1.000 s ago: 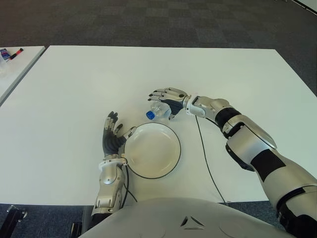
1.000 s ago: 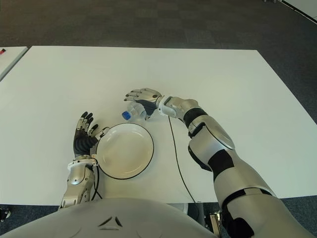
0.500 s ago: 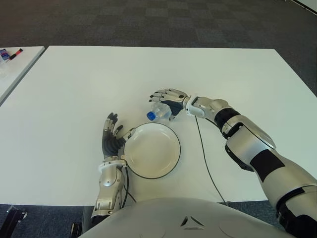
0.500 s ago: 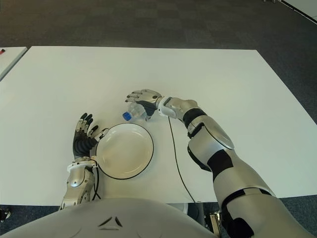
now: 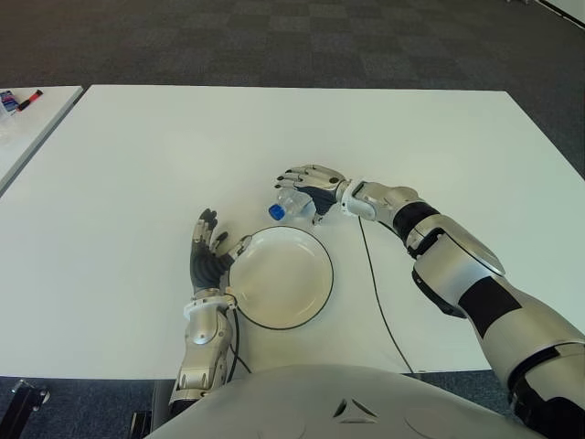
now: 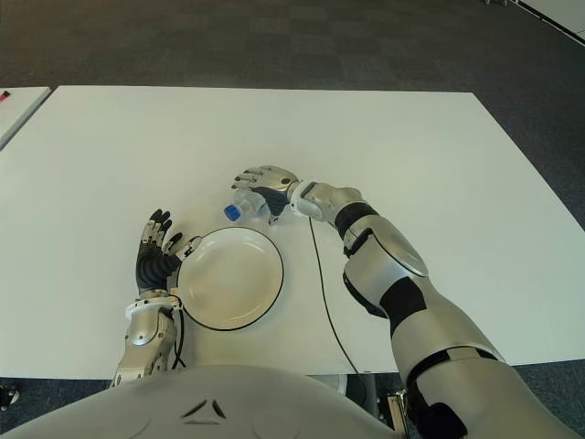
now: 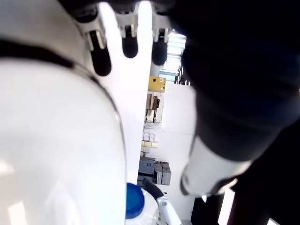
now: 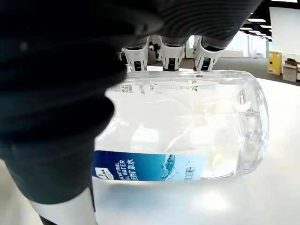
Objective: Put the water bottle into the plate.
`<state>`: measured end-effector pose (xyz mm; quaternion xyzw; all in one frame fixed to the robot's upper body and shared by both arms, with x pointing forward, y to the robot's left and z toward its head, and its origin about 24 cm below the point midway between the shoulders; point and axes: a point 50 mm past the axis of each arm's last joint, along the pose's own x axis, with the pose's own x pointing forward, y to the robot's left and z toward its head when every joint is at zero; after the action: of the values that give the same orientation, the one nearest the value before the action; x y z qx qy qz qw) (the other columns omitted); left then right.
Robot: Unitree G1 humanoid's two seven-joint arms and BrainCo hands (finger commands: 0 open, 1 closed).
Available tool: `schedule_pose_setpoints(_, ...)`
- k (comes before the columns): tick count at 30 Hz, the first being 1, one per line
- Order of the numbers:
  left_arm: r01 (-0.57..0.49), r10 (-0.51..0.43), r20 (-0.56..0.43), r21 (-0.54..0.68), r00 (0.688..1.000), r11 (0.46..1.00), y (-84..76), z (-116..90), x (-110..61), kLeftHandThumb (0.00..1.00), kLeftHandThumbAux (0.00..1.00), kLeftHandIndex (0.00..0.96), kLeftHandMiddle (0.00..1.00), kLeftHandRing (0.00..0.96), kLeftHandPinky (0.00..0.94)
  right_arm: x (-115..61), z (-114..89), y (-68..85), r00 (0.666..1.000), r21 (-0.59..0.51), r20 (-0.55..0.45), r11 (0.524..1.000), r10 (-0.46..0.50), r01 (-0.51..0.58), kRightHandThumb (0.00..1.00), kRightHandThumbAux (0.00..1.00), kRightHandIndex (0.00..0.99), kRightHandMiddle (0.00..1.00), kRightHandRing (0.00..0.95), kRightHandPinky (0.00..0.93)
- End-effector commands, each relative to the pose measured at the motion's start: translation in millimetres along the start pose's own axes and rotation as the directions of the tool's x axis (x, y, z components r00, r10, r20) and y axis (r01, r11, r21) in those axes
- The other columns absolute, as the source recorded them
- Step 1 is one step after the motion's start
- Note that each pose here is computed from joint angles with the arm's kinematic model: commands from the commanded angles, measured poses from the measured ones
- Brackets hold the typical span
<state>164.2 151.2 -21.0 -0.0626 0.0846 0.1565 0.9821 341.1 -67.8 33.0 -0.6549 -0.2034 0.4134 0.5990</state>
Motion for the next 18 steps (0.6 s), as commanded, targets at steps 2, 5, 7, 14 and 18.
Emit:
schedule_pose_setpoints(2,-0.026,0.022,-0.069,-0.060,0.997,0.998,-13.4,-8.8,-6.3,0.042,0.915,0.110,0.105,0.071,0.097,-2.7,5.7,24.6,0.997,0.055,-0.020,0.996,0.070,-0.069,0.000,0.910,0.000,0.000,0.000,0.085)
schedule_pose_setpoints(5,-0.026,0.022,-0.066,-0.060,0.998,0.998,-13.8,-8.6,-6.2,0.040,0.924,0.108,0.106,0.075,0.103,-3.5,5.6,27.0,0.997,0.065,-0.026,0.995,0.073,-0.071,0.000,0.910,0.000,0.000,0.000,0.089)
schedule_pose_setpoints(7,-0.026,0.022,-0.064,-0.060,0.998,0.998,-14.6,-8.1,-6.3,0.038,0.927,0.108,0.105,0.077,0.106,-4.5,6.1,30.9,0.996,0.071,-0.032,0.995,0.078,-0.076,0.000,0.909,0.000,0.000,0.000,0.091)
schedule_pose_setpoints(14,-0.013,0.009,-0.060,-0.055,0.998,0.998,-16.5,-5.7,-7.4,0.024,0.920,0.091,0.086,0.069,0.098,-7.0,8.1,41.3,0.994,0.101,-0.044,0.990,0.103,-0.098,0.000,0.905,0.000,0.000,0.000,0.093)
schedule_pose_setpoints(18,-0.015,0.011,-0.065,-0.055,0.998,0.998,-16.9,-4.6,-8.1,0.019,0.917,0.082,0.079,0.064,0.095,-8.0,10.3,48.8,0.991,0.121,-0.055,0.986,0.124,-0.117,0.000,0.904,0.000,0.000,0.000,0.091)
